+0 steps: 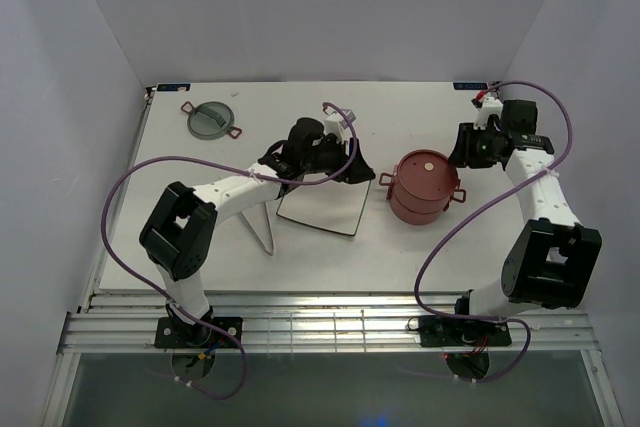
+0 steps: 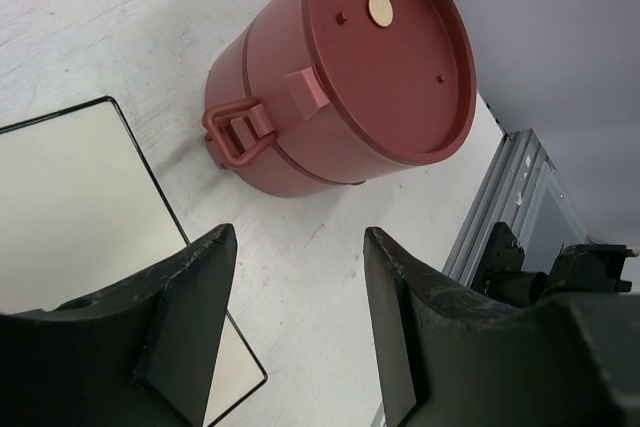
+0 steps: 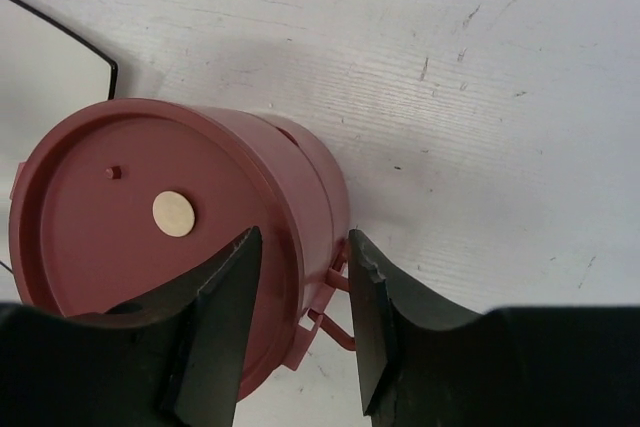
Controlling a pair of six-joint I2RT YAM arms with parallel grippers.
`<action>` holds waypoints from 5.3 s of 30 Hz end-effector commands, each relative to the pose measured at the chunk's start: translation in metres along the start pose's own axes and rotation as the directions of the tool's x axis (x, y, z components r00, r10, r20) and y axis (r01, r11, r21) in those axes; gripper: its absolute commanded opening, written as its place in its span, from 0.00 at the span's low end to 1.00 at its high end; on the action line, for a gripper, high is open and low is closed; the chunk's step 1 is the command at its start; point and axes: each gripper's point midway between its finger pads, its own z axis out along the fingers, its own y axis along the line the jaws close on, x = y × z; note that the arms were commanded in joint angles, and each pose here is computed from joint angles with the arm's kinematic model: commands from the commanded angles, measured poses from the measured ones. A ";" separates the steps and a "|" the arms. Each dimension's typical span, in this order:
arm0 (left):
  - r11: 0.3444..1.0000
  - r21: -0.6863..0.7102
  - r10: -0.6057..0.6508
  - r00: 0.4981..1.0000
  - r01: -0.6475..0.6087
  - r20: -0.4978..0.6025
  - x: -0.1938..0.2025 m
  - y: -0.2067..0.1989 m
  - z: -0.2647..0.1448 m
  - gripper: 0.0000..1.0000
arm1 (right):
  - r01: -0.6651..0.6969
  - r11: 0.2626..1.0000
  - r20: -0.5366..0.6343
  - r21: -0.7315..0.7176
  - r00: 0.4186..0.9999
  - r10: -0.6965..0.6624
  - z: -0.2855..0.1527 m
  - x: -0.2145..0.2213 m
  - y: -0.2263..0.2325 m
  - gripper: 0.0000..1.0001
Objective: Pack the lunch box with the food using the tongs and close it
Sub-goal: Place the packing box into the packing box, then close the fastener on the packing box.
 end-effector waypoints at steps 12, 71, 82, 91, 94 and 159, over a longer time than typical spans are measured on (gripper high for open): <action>0.992 0.035 0.119 0.990 -0.122 0.073 -0.057 -0.024 0.013 0.30 | -0.471 0.832 0.257 0.294 0.877 0.406 -0.049 0.007 -0.043 0.25; 0.946 0.245 0.235 0.969 -0.212 -0.071 0.033 -0.058 0.103 0.00 | -0.509 0.815 0.071 0.276 0.857 0.511 0.029 0.109 -0.039 0.08; 0.947 0.247 0.227 0.971 -0.203 -0.070 0.033 -0.059 0.102 0.00 | -0.499 0.841 0.072 0.210 0.866 0.495 0.043 0.098 -0.036 0.08; 0.949 0.247 0.221 0.973 -0.198 -0.069 0.033 -0.060 0.103 0.00 | -0.458 0.879 0.005 0.134 0.887 0.461 0.063 0.097 -0.033 0.08; 0.947 0.259 0.217 0.973 -0.192 -0.072 0.033 -0.062 0.106 0.00 | -0.440 0.886 -0.008 0.143 0.895 0.446 0.063 0.099 -0.036 0.08; 0.947 0.264 0.217 0.971 -0.185 -0.097 0.044 -0.050 0.126 0.00 | -0.535 0.840 0.024 0.094 0.844 0.535 0.051 0.090 -0.043 0.08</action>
